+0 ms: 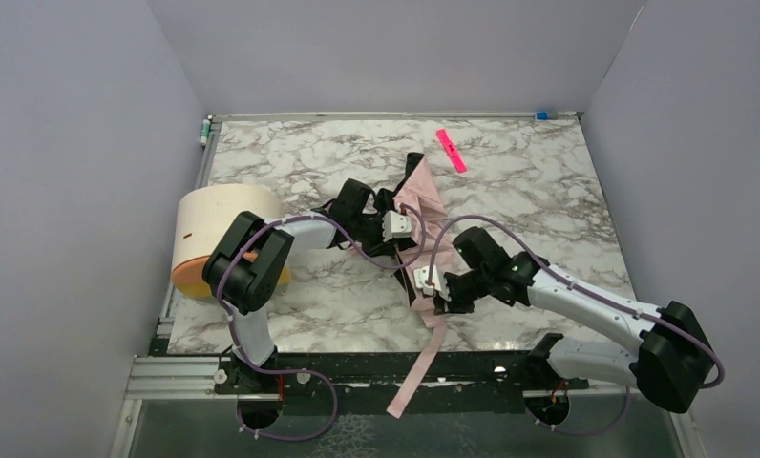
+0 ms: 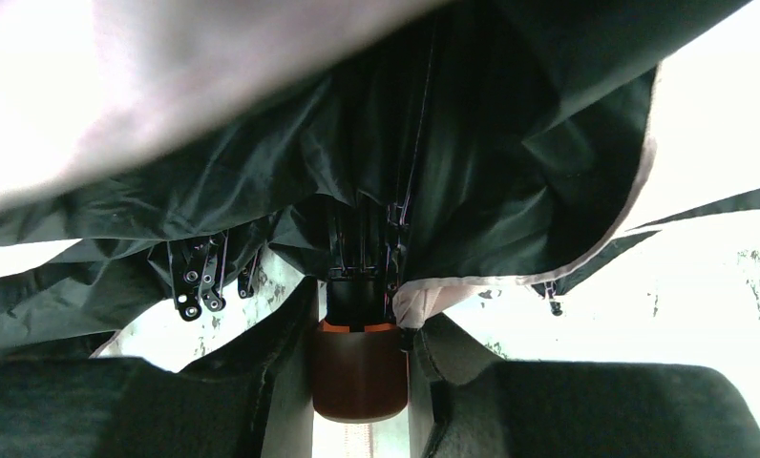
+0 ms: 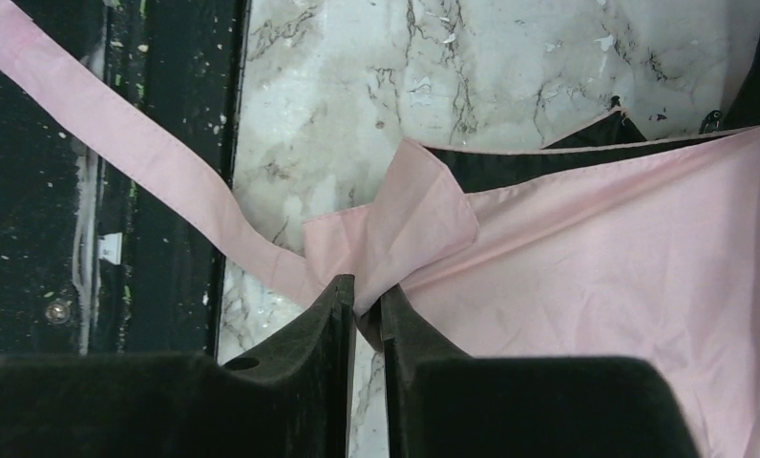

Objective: Put away the umbrella

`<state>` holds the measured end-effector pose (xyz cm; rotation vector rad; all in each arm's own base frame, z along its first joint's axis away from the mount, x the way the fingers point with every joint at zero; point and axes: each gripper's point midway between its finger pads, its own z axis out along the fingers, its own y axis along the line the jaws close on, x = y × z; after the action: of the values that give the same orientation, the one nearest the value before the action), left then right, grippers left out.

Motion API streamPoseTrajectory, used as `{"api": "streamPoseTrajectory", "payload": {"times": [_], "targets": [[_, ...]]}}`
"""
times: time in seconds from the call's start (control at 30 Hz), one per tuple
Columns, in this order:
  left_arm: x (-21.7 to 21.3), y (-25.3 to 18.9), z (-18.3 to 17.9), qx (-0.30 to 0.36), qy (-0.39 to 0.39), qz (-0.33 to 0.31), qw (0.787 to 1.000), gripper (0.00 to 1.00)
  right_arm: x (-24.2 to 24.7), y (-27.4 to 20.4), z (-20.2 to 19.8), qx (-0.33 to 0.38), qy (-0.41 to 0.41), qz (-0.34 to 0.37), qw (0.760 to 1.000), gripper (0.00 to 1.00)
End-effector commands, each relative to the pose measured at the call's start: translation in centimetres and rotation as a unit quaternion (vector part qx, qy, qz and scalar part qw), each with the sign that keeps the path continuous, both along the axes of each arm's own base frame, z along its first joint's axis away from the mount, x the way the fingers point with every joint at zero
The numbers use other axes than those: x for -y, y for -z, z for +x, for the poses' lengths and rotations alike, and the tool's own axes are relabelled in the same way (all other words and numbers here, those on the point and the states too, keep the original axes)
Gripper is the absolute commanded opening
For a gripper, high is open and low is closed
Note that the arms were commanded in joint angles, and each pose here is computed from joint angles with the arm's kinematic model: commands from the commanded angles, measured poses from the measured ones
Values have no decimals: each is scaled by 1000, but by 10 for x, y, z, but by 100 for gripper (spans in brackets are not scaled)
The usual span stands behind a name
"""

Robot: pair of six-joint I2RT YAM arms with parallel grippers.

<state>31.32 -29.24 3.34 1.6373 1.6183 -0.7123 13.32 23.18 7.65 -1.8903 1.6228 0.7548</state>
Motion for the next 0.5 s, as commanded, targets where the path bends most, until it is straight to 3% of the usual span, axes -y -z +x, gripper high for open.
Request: {"api": "streamPoseTrajectory", "payload": {"times": [0.0, 0.27, 0.47], "targets": [[-14, -3, 22, 34, -32, 22, 999, 0, 7, -14, -23, -32, -14, 0, 999, 21], [-14, -3, 22, 35, -30, 23, 999, 0, 5, -47, -26, -11, -43, 21, 999, 29], [-14, -3, 21, 35, -28, 24, 999, 0, -8, -72, -6, 35, 13, 81, 996, 31]]}}
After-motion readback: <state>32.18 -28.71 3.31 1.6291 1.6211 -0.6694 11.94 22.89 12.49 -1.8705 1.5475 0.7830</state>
